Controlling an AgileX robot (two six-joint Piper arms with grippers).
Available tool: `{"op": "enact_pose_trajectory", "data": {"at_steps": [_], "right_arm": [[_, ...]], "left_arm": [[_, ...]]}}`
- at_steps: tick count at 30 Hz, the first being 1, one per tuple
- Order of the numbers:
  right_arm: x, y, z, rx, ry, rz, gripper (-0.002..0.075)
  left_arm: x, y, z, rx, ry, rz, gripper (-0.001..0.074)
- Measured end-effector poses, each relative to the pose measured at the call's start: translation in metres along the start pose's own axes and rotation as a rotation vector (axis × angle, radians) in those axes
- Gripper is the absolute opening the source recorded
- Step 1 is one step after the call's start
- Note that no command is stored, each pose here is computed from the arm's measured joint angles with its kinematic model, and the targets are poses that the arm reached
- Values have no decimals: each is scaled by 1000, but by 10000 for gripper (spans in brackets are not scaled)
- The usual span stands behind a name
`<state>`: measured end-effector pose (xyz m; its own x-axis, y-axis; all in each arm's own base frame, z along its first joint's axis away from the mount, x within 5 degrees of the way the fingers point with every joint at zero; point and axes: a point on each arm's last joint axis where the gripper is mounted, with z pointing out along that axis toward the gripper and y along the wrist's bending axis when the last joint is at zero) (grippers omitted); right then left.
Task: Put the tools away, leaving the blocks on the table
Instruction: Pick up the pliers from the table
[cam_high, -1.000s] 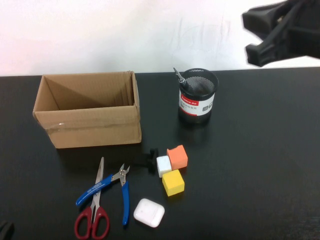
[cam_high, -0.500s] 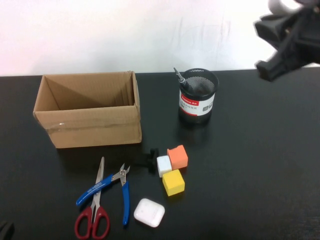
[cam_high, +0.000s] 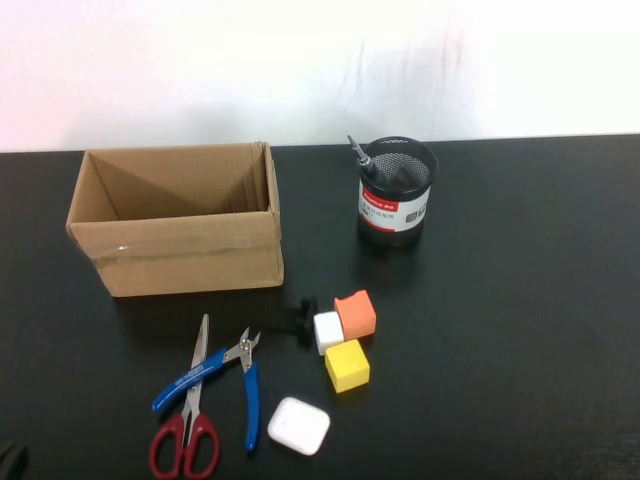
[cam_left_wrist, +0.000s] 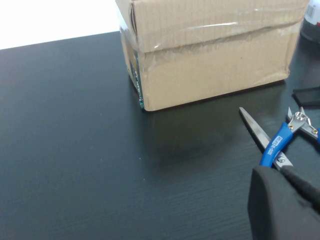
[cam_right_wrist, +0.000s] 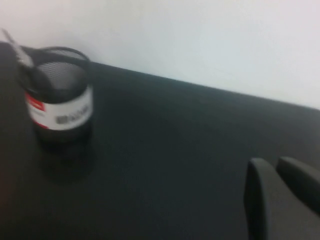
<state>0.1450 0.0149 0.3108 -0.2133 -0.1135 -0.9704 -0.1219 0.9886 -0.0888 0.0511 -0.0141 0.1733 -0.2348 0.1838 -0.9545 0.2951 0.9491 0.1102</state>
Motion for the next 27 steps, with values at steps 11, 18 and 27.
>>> {"op": "enact_pose_trajectory", "data": {"at_steps": [11,18,27], "right_arm": [[127,1,-59,182,-133,119,-6],[150,6,-62,160,20,129,-6],[150,6,-62,160,20,126,-6]], "left_arm": [[0,0,0,0,0,0,-4],[0,0,0,0,0,0,-4],[0,0,0,0,0,0,-4]]}}
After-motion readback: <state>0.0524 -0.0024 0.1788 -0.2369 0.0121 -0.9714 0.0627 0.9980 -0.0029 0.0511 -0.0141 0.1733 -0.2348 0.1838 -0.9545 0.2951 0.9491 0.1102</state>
